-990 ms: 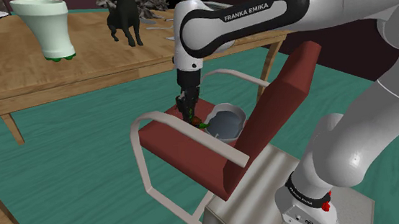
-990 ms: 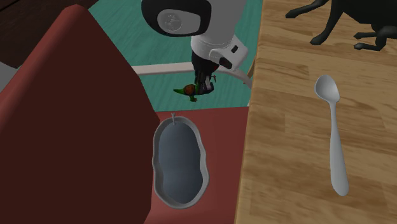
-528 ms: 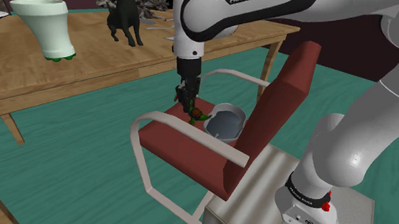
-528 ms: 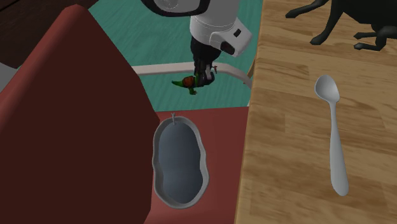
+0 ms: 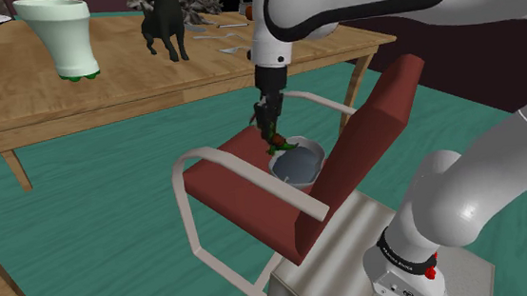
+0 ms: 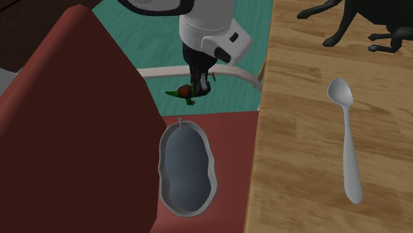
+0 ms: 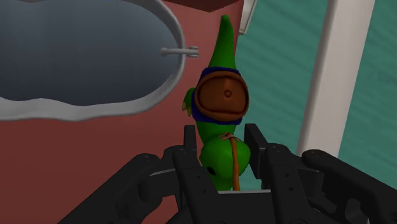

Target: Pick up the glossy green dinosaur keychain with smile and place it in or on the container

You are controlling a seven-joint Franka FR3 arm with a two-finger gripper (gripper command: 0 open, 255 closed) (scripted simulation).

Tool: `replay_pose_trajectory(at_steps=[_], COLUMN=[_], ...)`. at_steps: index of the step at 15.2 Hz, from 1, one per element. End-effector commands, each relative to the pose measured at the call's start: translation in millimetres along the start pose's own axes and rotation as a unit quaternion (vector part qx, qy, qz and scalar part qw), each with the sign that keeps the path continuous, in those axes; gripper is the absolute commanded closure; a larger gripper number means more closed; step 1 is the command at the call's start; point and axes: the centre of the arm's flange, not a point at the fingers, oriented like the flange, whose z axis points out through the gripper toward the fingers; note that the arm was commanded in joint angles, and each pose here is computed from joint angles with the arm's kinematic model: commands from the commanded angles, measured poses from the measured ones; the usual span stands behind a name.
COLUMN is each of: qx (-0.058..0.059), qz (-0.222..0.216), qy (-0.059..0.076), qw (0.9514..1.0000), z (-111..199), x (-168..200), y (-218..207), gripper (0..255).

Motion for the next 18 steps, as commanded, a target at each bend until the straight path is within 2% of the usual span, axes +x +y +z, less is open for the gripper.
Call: replay_pose_trajectory(at_steps=[1,12,18], qx=[0.000,0.000,0.000], qz=[0.000,0.000,0.000], qy=[-0.001,-0.001,-0.001], qw=[1.0000,1.0000,1.0000], z=[-0.7,-10.1,21.0], x=[-22.1,-136.2,-133.0], y=[17.7,111.9,117.0], gripper=[255,255,255])
